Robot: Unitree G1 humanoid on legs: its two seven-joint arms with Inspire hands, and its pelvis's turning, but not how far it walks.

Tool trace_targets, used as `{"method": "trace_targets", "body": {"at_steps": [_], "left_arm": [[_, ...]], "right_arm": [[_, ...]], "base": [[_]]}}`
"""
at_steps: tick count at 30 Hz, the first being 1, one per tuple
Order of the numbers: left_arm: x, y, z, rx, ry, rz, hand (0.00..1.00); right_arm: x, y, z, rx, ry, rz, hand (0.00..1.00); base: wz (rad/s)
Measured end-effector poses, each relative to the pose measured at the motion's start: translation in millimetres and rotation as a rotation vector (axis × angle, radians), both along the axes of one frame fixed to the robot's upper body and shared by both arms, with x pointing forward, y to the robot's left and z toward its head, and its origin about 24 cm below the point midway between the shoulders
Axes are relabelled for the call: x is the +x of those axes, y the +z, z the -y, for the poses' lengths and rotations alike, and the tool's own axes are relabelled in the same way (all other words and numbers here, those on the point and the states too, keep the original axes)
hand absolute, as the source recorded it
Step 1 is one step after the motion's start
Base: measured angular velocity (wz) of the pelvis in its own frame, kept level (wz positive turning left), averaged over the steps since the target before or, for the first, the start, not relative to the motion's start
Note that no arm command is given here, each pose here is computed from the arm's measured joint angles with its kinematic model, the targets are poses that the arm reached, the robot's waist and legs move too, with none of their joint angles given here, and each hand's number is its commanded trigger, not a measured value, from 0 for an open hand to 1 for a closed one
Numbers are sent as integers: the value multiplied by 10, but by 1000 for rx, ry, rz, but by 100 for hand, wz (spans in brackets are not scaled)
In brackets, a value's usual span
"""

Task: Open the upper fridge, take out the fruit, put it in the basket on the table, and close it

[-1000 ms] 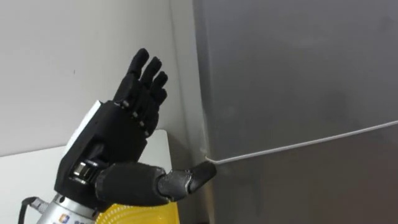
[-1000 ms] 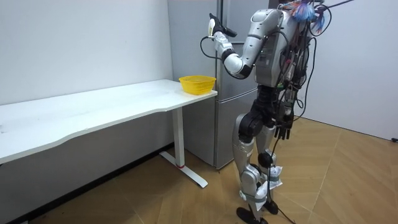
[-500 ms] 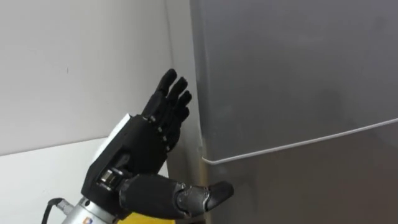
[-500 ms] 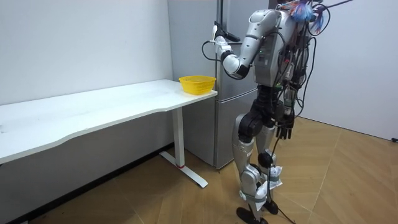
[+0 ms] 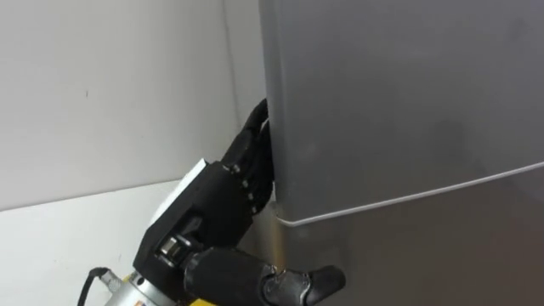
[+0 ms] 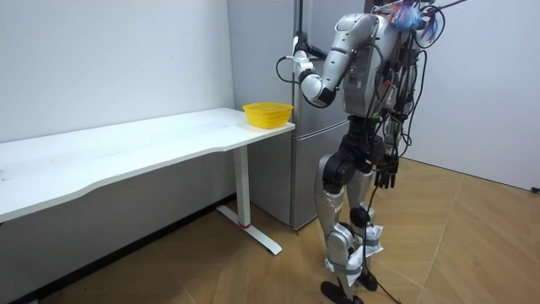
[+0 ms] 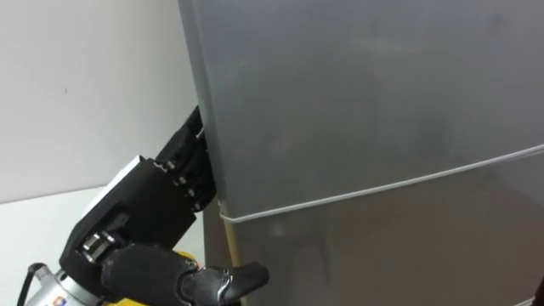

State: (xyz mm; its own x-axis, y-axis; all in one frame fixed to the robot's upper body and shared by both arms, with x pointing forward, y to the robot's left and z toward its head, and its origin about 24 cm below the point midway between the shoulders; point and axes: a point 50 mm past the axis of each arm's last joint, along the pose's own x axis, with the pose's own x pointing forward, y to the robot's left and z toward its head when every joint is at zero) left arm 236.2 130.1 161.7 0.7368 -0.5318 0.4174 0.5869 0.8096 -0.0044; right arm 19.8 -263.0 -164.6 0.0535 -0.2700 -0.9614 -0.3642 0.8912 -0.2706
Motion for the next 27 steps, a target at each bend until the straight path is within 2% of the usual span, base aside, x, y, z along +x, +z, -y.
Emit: {"method": "trace_targets", "body": {"at_steps": [1, 3, 4, 5, 6, 27], "left_arm": [[11, 4, -30, -6, 23, -2, 97], [19, 12, -60, -10, 42, 0, 37], [21, 19, -63, -11, 43, 3, 16], [15, 18, -49, -4, 28, 5, 4], [12, 16, -40, -2, 22, 5, 0], [-26, 0, 37, 38, -77, 17, 0]], "right_arm": [[3, 0, 1, 0, 1, 1, 0], [6, 1, 2, 0, 1, 1, 0], [5, 1, 2, 0, 1, 1, 0], [5, 2, 4, 0, 1, 1, 0], [6, 2, 7, 0, 1, 0, 0], [4, 23, 68, 9, 2, -11, 0]], "base": [[0], [0], [0], [0], [0], [-3]]}}
